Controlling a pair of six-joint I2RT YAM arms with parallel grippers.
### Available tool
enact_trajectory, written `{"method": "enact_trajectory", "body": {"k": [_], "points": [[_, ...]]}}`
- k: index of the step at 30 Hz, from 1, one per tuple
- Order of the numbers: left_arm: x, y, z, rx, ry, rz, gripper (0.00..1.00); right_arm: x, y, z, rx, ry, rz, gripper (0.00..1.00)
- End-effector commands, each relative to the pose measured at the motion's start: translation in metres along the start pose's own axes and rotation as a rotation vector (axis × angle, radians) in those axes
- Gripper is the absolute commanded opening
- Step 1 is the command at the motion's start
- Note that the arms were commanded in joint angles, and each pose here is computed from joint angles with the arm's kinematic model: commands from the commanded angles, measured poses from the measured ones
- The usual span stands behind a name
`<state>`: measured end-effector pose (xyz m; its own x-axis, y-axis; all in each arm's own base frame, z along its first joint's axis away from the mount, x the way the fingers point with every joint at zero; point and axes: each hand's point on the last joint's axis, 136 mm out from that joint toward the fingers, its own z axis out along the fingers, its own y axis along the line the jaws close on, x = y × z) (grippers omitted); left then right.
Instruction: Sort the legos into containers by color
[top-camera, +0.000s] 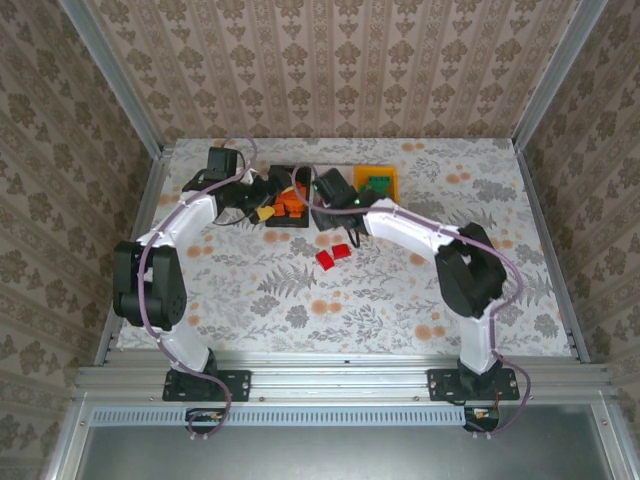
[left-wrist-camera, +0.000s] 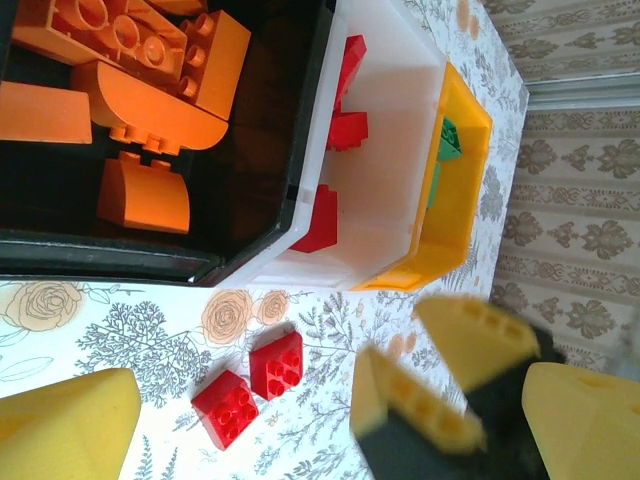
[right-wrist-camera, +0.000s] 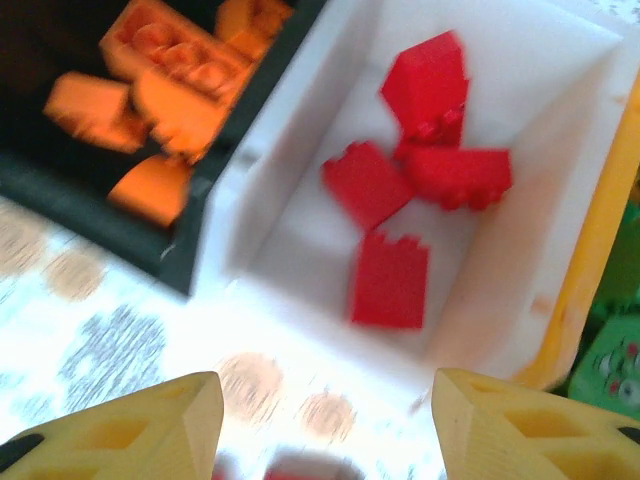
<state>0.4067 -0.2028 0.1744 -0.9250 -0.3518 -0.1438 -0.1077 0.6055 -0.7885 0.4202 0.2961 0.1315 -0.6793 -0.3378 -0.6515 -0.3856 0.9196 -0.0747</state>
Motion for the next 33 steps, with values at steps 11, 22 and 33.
{"method": "enact_trajectory", "body": {"k": [11, 22, 33], "points": [[0.002, -0.014, -0.009, 0.028, -0.006, 0.023, 1.00, 0.076, 0.053, 0.024, -0.096, 0.126, -0.091, 0.58], [0.002, -0.016, -0.010, 0.035, -0.004, 0.024, 1.00, 0.088, 0.058, 0.048, -0.088, 0.165, -0.105, 0.59], [0.002, -0.015, -0.009, 0.034, -0.006, 0.022, 1.00, 0.107, 0.077, 0.039, -0.088, 0.180, -0.125, 0.54]]}}
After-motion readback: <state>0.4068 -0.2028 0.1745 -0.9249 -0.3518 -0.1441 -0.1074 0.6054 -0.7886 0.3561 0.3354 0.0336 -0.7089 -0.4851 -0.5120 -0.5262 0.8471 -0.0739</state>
